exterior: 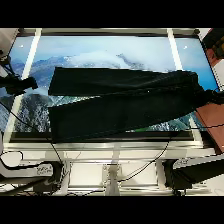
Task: Fold the clothes and pants, and hang the long-sleeved shirts on hangers.
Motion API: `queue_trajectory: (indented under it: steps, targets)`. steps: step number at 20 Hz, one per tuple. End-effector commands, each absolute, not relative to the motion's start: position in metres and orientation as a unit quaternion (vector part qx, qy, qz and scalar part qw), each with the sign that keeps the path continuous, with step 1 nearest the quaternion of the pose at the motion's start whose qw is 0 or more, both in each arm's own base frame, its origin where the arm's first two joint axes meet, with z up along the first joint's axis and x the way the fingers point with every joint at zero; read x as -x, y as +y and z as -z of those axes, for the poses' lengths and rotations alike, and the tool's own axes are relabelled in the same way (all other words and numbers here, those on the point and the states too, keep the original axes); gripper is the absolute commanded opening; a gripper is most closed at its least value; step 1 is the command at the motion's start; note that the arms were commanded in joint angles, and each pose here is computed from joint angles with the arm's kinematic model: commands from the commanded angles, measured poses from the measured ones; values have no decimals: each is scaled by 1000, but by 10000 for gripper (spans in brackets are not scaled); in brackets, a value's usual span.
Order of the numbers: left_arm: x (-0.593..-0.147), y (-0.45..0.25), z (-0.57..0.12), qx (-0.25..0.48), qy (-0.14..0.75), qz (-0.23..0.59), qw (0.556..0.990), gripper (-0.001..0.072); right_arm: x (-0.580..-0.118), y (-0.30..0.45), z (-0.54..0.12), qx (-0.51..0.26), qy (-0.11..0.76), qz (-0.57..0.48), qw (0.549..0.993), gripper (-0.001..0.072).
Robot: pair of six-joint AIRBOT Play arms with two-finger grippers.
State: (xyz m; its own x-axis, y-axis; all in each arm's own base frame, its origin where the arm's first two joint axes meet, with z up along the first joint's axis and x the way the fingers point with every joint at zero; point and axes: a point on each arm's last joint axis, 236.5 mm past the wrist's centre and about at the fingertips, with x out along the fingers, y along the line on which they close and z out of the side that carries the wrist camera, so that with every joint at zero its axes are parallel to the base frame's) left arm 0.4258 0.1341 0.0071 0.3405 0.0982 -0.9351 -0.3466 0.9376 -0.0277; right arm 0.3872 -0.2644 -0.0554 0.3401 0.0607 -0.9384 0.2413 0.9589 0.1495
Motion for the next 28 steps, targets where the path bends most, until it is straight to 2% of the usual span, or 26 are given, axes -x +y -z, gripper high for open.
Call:
queue_trajectory:
  steps: [1,4,7,12,17,19,21,22,25,28]
  targets:
    - [-406,130,0,90,599,-116,787,688,-395,-273,48,-115,563,61,817,555]
    - [-384,132,5,93,629,-110,764,688,-400,-279,37,-108,554,67,823,554]
    - [-361,122,17,91,636,-76,762,688,-398,-275,38,-112,559,61,819,554]
    - [-334,68,70,172,629,16,758,687,-396,-269,38,-127,564,54,814,554]
    - [-327,58,110,190,644,30,740,676,-395,-268,38,-138,564,59,812,554]
    - [-327,54,122,202,649,33,732,579,-395,-265,38,-144,566,57,810,555]
    - [-336,44,126,219,638,53,736,572,-393,-263,38,-146,569,54,807,554]
    - [-343,42,125,226,627,55,743,485,-392,-262,38,-148,570,54,806,554]
    - [-365,45,120,228,590,54,773,26,-388,-257,39,-153,579,46,799,554]
    - [-393,60,101,209,555,47,804,30,-383,-252,39,-158,588,38,793,554]
